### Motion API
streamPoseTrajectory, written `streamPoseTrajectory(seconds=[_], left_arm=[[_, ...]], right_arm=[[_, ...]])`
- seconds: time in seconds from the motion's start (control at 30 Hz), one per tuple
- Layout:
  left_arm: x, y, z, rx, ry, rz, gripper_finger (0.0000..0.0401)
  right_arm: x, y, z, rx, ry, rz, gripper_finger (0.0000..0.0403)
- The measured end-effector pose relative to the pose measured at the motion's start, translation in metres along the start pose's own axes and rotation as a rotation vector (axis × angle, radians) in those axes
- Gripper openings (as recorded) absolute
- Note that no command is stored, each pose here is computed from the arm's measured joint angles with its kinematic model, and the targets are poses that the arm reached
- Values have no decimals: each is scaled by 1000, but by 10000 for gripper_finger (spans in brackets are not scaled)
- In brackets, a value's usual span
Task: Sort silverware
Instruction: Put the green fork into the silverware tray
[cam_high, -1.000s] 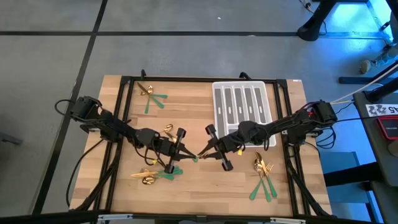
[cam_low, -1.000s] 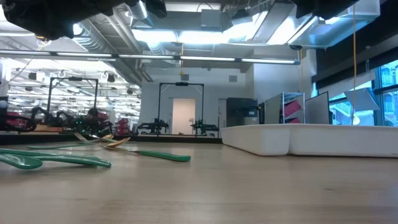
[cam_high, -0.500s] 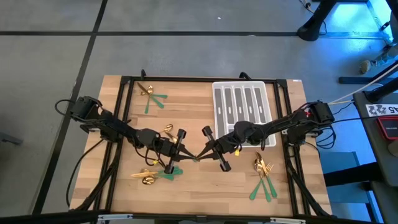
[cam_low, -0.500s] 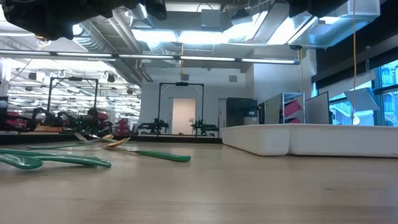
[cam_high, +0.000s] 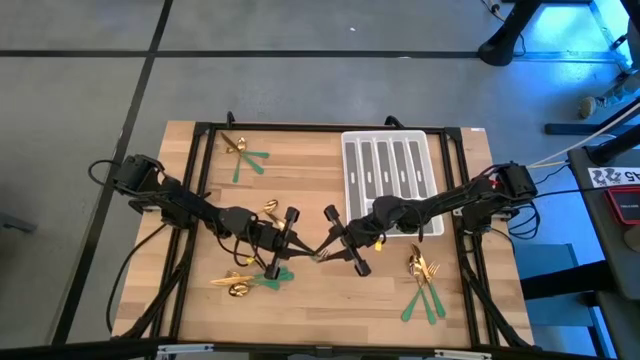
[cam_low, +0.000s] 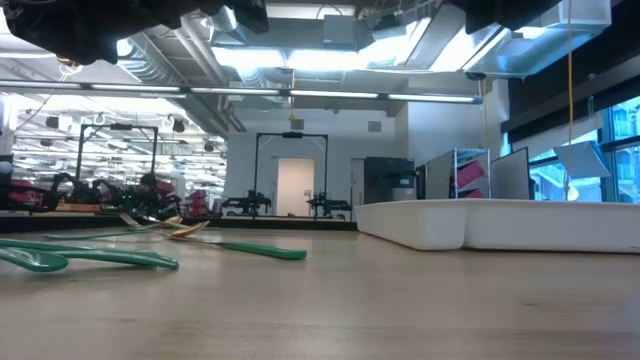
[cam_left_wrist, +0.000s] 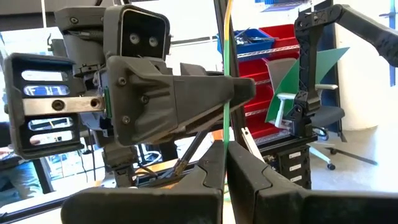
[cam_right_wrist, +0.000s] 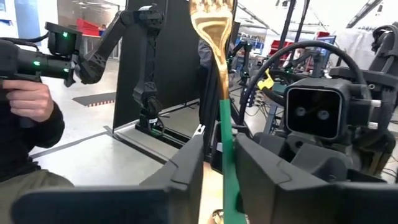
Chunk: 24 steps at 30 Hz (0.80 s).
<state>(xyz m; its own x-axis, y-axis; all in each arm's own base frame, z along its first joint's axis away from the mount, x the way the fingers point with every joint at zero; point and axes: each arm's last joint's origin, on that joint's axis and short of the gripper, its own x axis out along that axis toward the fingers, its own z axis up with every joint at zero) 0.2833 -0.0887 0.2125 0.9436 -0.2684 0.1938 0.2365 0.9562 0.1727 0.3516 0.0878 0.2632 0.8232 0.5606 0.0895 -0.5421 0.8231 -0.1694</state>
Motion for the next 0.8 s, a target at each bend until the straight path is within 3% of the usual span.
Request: streamPoseTrajectory(seconds=[0.2, 0.57, 0.73, 0.8], left_arm=[[0, 0, 1, -1, -3, 1, 0], [0, -1, -1, -7, 9, -4, 0], [0, -1, -1, -2, 20, 9, 10], [0, 1, -4, 8, 48, 29, 28]], right_arm=[[7, -3, 9, 11, 24, 26, 102], [10, -6, 14, -1, 57, 36, 9], [5, -4, 21, 14, 121, -66, 12], [-2, -4, 26, 41, 188, -158, 5]])
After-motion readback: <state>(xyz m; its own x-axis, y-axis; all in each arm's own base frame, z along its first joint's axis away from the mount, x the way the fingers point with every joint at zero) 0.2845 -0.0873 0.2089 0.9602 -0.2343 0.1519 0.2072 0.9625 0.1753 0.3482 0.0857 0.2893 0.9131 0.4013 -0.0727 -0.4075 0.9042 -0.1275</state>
